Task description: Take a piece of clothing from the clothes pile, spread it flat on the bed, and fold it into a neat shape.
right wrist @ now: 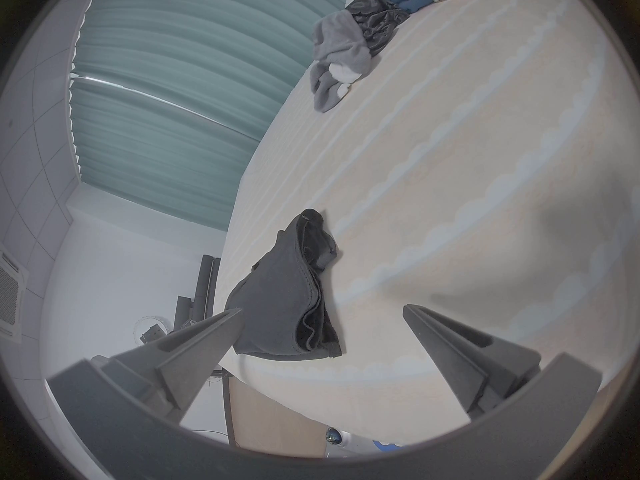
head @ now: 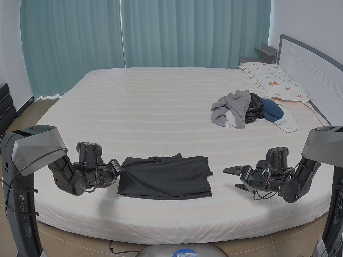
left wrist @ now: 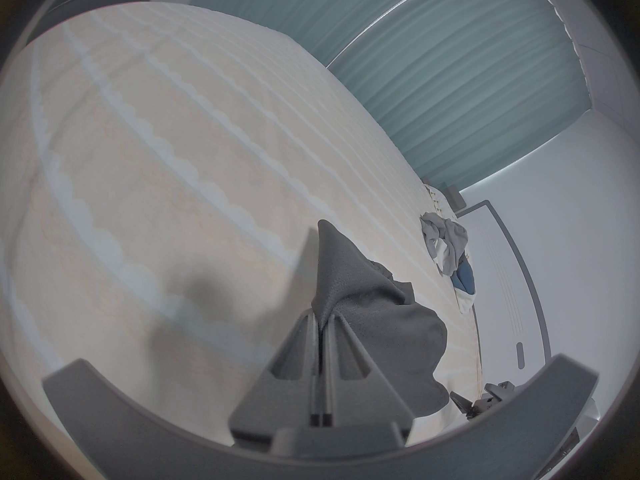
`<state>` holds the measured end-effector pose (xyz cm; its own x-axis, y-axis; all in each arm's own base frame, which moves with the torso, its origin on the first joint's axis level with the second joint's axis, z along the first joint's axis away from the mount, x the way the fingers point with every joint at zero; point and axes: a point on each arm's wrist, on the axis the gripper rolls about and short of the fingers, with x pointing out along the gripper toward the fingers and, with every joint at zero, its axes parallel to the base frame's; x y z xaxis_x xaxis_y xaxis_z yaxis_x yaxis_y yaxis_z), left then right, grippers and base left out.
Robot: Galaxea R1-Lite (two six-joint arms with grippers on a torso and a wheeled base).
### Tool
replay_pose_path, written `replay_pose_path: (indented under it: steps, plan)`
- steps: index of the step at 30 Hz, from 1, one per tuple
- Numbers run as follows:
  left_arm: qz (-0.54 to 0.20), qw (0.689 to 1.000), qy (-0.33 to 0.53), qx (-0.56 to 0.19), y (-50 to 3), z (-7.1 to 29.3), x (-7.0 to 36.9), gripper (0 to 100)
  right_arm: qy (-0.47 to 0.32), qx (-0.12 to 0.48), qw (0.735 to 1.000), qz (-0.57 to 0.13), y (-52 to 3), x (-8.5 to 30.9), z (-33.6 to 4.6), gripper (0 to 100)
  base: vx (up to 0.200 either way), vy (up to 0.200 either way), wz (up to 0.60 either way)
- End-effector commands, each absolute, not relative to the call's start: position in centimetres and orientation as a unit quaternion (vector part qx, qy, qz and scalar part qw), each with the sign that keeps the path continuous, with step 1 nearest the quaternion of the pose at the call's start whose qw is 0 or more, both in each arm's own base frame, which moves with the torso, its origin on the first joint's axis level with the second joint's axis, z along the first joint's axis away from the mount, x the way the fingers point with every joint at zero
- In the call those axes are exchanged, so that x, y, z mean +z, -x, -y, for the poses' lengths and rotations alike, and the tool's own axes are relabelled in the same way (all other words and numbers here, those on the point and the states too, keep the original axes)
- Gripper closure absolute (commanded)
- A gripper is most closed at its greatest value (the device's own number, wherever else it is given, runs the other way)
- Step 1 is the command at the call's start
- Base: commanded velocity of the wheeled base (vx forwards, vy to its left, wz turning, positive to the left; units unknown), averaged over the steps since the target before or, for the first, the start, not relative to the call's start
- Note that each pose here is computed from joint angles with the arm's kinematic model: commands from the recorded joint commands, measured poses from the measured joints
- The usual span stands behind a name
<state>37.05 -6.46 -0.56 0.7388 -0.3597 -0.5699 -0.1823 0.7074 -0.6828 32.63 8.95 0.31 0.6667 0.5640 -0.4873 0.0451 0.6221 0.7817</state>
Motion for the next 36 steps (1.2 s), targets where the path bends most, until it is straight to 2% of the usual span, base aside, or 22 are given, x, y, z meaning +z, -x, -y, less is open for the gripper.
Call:
replay_pose_path:
  steps: [1,21,36]
  plan:
    - [-0.357,0.852,0.381,-0.047,-36.9,6.1,-0.5,100,-0.404,0.161,0.819,-0.375,-32.6,0.4,-9.1,0,0.0,0.2,0.0]
    - [-0.363,0.849,0.381,-0.042,-36.3,5.8,-0.6,100,-0.397,0.179,0.82,-0.373,-33.1,0.7,-10.6,0,0.0,0.2,0.0]
    - [-0.375,0.845,0.379,-0.041,-35.7,6.0,-0.9,100,-0.395,0.18,0.817,-0.379,-33.1,0.3,-10.9,0,0.0,0.0,0.0]
